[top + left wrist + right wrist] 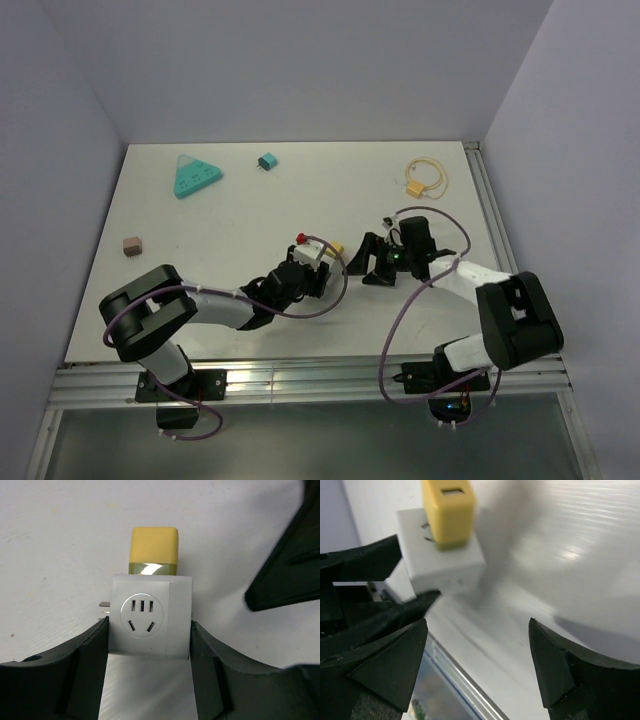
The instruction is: Insert the plug
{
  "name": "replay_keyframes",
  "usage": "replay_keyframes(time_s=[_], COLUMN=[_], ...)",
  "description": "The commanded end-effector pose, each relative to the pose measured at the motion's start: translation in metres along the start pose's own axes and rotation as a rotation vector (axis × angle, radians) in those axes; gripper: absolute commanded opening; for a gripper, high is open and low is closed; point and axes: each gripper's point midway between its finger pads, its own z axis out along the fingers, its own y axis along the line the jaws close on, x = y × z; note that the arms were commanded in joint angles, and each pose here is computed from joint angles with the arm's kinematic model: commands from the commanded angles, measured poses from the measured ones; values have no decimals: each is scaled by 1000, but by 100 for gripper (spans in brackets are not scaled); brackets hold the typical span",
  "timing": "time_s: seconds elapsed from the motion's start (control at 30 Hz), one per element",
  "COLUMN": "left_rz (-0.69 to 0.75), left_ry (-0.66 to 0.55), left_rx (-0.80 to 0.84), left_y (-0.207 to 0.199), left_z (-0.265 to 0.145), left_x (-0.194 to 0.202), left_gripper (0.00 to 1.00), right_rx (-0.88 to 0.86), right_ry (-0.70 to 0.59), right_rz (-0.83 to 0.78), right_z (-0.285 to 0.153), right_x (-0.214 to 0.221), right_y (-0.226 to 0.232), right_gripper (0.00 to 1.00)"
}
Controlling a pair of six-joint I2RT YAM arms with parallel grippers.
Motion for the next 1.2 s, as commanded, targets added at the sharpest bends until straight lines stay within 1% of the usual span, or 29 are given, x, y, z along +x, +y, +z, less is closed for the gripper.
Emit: replay_keyframes(time_s=[0.0, 0.03, 0.07, 0.1, 0.13, 0.17, 0.2, 0.3, 0.33, 0.4, 0.43, 0.57, 0.63, 0.67, 0.8, 0.9, 0.93, 0.97, 1.0, 1.03, 1.07, 1.1, 1.13, 1.17], left_rz=[33, 46, 53, 63, 73, 75, 77, 75, 71, 62, 57, 58, 46, 47, 26, -7, -10, -50, -67, -89, -114, -117, -127, -118], left_ry=[42, 67, 59, 63, 76, 72, 80, 99, 101, 96, 78, 34, -1, -8, -40, -83, -64, -71, -38, -7, 22, 47, 39, 18], left_rx=[-95, -111, -119, -123, -132, -133, -133, -146, -154, -159, -175, -161, -139, -139, -122, -97, -103, -96, -83, -119, -139, -165, -203, -216], left_y=[14, 16, 14, 13, 14, 10, 9, 8, 9, 10, 12, 9, 5, 5, 1, -5, -3, -7, -8, 8, 12, 20, 35, 39], left_z=[1, 1, 2, 3, 4, 5, 6, 10, 11, 10, 8, -2, -6, -8, -13, -17, -18, -14, -9, -2, 2, 7, 10, 13], left_x=[0, 5, 0, 1, 4, 1, 3, 6, 7, 5, 0, -13, -26, -27, -45, -67, -67, -83, -83, -85, -97, -96, -105, -119], left_gripper=[0, 0, 3, 8, 22, 29, 32, 45, 53, 60, 67, 73, 86, 90, 91, 97, 99, 99, 99, 98, 97, 97, 97, 97], right_rx=[171, 175, 236, 253, 256, 276, 288, 271, 268, 251, 249, 216, 213, 210, 191, 181, 184, 190, 198, 193, 185, 169, 162, 161], right_ry=[-107, -167, -211, -247, -299, -323, -344, -362, -356, -338, -323, -321, -326, -331, -349, -362, -365, -363, -367, -368, -367, -360, -364, -365], right_rz=[-2, -28, -17, -26, -51, -53, -62, -79, -79, -77, -72, -81, -86, -88, -100, -118, -122, -135, -139, -145, -149, -153, -159, -162], right_z=[-29, -42, -53, -61, -73, -82, -87, -97, -97, -95, -92, -89, -89, -90, -94, -95, -95, -94, -94, -94, -93, -92, -92, -91], right_x=[-12, -21, -28, -33, -39, -42, -44, -44, -42, -38, -32, -26, -24, -24, -24, -25, -26, -26, -27, -28, -29, -27, -28, -29], right_y=[-25, -17, -26, -25, -18, -17, -16, -8, -9, -10, -14, -13, -14, -13, -7, -4, -6, -8, -9, -8, -7, -5, -4, -4], right_gripper=[88, 88, 88, 88, 88, 88, 88, 88, 88, 87, 87, 87, 87, 87, 87, 87, 87, 87, 87, 87, 87, 87, 87, 86])
